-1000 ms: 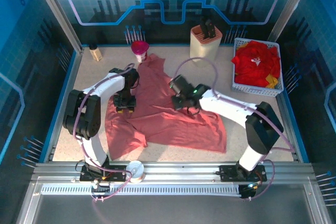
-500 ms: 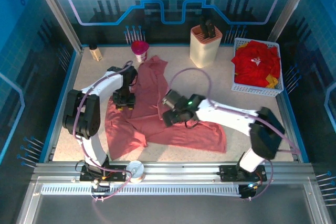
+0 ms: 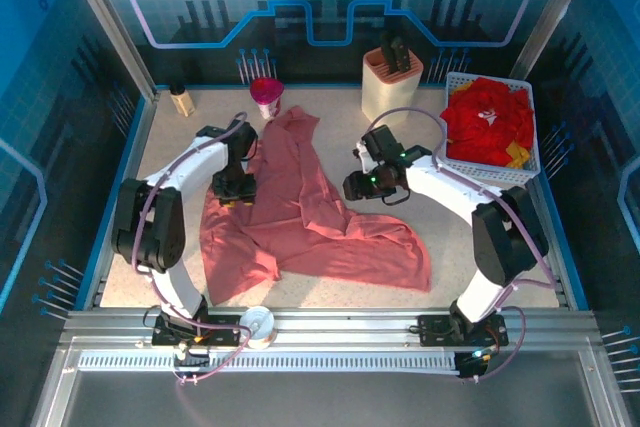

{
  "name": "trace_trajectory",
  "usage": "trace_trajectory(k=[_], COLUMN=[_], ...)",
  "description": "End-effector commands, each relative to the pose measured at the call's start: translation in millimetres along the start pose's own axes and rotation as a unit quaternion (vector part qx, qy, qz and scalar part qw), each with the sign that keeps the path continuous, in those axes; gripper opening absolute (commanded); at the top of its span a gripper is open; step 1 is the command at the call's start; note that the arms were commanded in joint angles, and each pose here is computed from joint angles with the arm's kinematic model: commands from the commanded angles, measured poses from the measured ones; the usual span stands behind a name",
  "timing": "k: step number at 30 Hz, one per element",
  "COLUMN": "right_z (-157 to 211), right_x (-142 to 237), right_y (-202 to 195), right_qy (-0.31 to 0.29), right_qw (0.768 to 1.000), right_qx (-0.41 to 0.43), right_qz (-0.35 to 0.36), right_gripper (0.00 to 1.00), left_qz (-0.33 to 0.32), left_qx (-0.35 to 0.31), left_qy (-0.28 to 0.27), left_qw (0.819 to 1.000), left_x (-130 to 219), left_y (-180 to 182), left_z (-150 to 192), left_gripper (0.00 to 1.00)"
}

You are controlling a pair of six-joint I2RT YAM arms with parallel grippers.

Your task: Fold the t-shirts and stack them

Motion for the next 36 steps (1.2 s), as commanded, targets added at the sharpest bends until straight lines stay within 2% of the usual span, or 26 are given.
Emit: trace_trajectory(k=[1,9,21,28,30,34,36], right_z=[-8,-11,-15,-9,-9,-14,-19], right_x=[-7,-37,-72,-73,-70,-53,-38], right_y=[22,64,69,74,74,71,67], right_qy=[0.000,0.024,0.058,0.065,0.062,0.046,0.027], right_qw=[0.998,0.995,0.994,0.993,0.994,0.994,0.995], right_qx=[0.047,0.094,0.086,0.091,0.091,0.095,0.093], right_qz=[-0.045,-0.033,-0.028,-0.026,-0.021,0.010,0.029], right_gripper=[0.55,0.57,0.50,0.33,0.25,0.02,0.00], left_qz=[0.008,0.007,0.010,0.009,0.009,0.012,0.012], left_qx=[0.002,0.005,0.006,0.004,0.004,0.004,0.008], left_qy=[0.002,0.003,0.006,0.010,0.009,0.007,0.008], left_qw=[1.000,1.000,1.000,1.000,1.000,1.000,1.000], left_x=[5,1,-5,-8,-8,-7,-8], left_y=[5,8,9,9,9,8,7], left_z=[9,16,21,21,21,19,17], left_gripper=[0.36,0.39,0.39,0.39,0.39,0.39,0.39])
Point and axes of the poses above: each hand's point on the last joint's axis, 136 mm out from that joint toward the fingers, its own x axis back along the fingers, its own y axis along the line the jaws close on, z = x × y, the point moved 9 cm from there along x, back along the fingers, and after that the axes turned 2 degrees about x, right-handed, at the moved point
